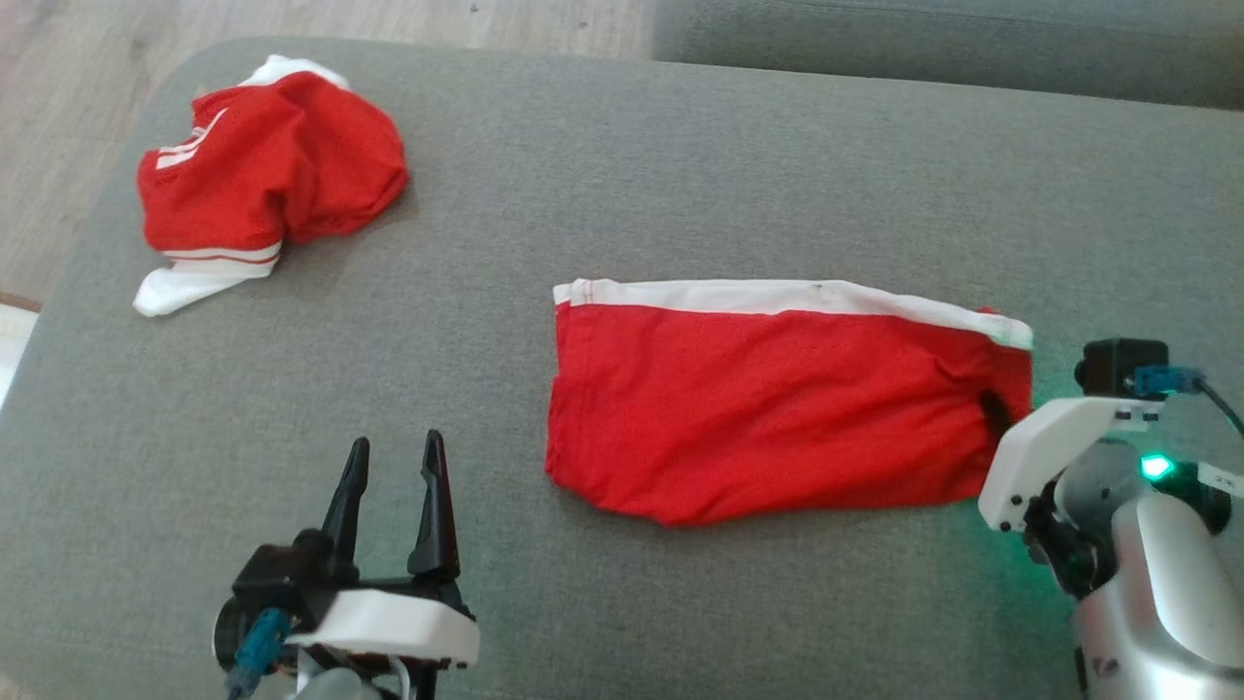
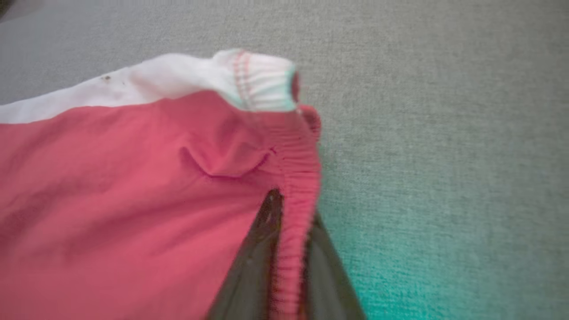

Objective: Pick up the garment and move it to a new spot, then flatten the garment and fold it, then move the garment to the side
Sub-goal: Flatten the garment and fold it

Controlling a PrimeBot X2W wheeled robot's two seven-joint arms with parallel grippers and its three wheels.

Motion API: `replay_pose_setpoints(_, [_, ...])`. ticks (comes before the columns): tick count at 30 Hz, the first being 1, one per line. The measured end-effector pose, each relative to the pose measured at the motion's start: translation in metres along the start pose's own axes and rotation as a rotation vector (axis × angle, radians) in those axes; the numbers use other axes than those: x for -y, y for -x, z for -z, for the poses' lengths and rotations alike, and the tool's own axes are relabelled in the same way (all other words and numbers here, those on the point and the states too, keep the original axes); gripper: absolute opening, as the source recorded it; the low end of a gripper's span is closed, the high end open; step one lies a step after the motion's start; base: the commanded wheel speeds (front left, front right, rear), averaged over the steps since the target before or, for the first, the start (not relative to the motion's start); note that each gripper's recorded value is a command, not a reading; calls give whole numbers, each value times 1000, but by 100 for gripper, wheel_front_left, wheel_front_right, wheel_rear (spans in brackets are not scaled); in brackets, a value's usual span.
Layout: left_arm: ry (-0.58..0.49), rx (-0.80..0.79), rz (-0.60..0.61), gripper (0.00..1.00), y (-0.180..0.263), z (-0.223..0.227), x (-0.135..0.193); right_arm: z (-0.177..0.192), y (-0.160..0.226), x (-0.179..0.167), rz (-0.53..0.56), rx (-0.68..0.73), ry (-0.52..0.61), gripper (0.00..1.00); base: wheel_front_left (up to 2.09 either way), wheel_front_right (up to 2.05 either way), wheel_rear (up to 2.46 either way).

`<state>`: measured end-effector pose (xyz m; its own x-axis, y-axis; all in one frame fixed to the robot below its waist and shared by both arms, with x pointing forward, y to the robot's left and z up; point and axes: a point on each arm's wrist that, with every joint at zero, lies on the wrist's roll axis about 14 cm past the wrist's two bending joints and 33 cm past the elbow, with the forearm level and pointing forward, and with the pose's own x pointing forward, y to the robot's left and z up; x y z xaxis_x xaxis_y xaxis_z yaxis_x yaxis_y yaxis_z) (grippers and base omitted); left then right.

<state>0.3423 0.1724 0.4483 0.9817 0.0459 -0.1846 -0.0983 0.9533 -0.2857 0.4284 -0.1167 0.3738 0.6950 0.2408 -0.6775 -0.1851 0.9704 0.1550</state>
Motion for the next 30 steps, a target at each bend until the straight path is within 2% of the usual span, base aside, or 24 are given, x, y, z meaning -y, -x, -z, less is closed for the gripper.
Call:
replay_pose_setpoints(6, [-4, 3, 47, 100, -9, 0, 14, -1, 10, 18, 21, 11, -60, 0, 0, 0, 0])
replay_pose_setpoints(9, [-7, 5, 79, 100, -13, -1, 25, -5, 22, 46, 73, 24, -100, 0, 0, 0, 0])
replay_pose_setpoints(13, [-5, -2, 114, 100, -15, 2, 37, -18, 43, 88, 161, 55, -97, 0, 0, 0, 0])
replay_pose_setpoints(17, [-6, -17, 140, 100, -17, 6, 46, -16, 58, 107, 203, 66, -118, 0, 0, 0, 0])
replay_pose_setpoints(22, [-9, -26, 156, 100, -19, 9, 51, -12, 60, 91, 153, 80, -173, 0, 0, 0, 0])
replay_pose_setpoints(29, [-12, -11, 160, 100, -18, 4, 52, -39, 57, 21, -51, 162, -199, 0, 0, 0, 0])
replay_pose_setpoints(30, [-12, -5, 154, 100, -17, 3, 50, -46, 57, -1, -114, 177, -197, 0, 0, 0, 0])
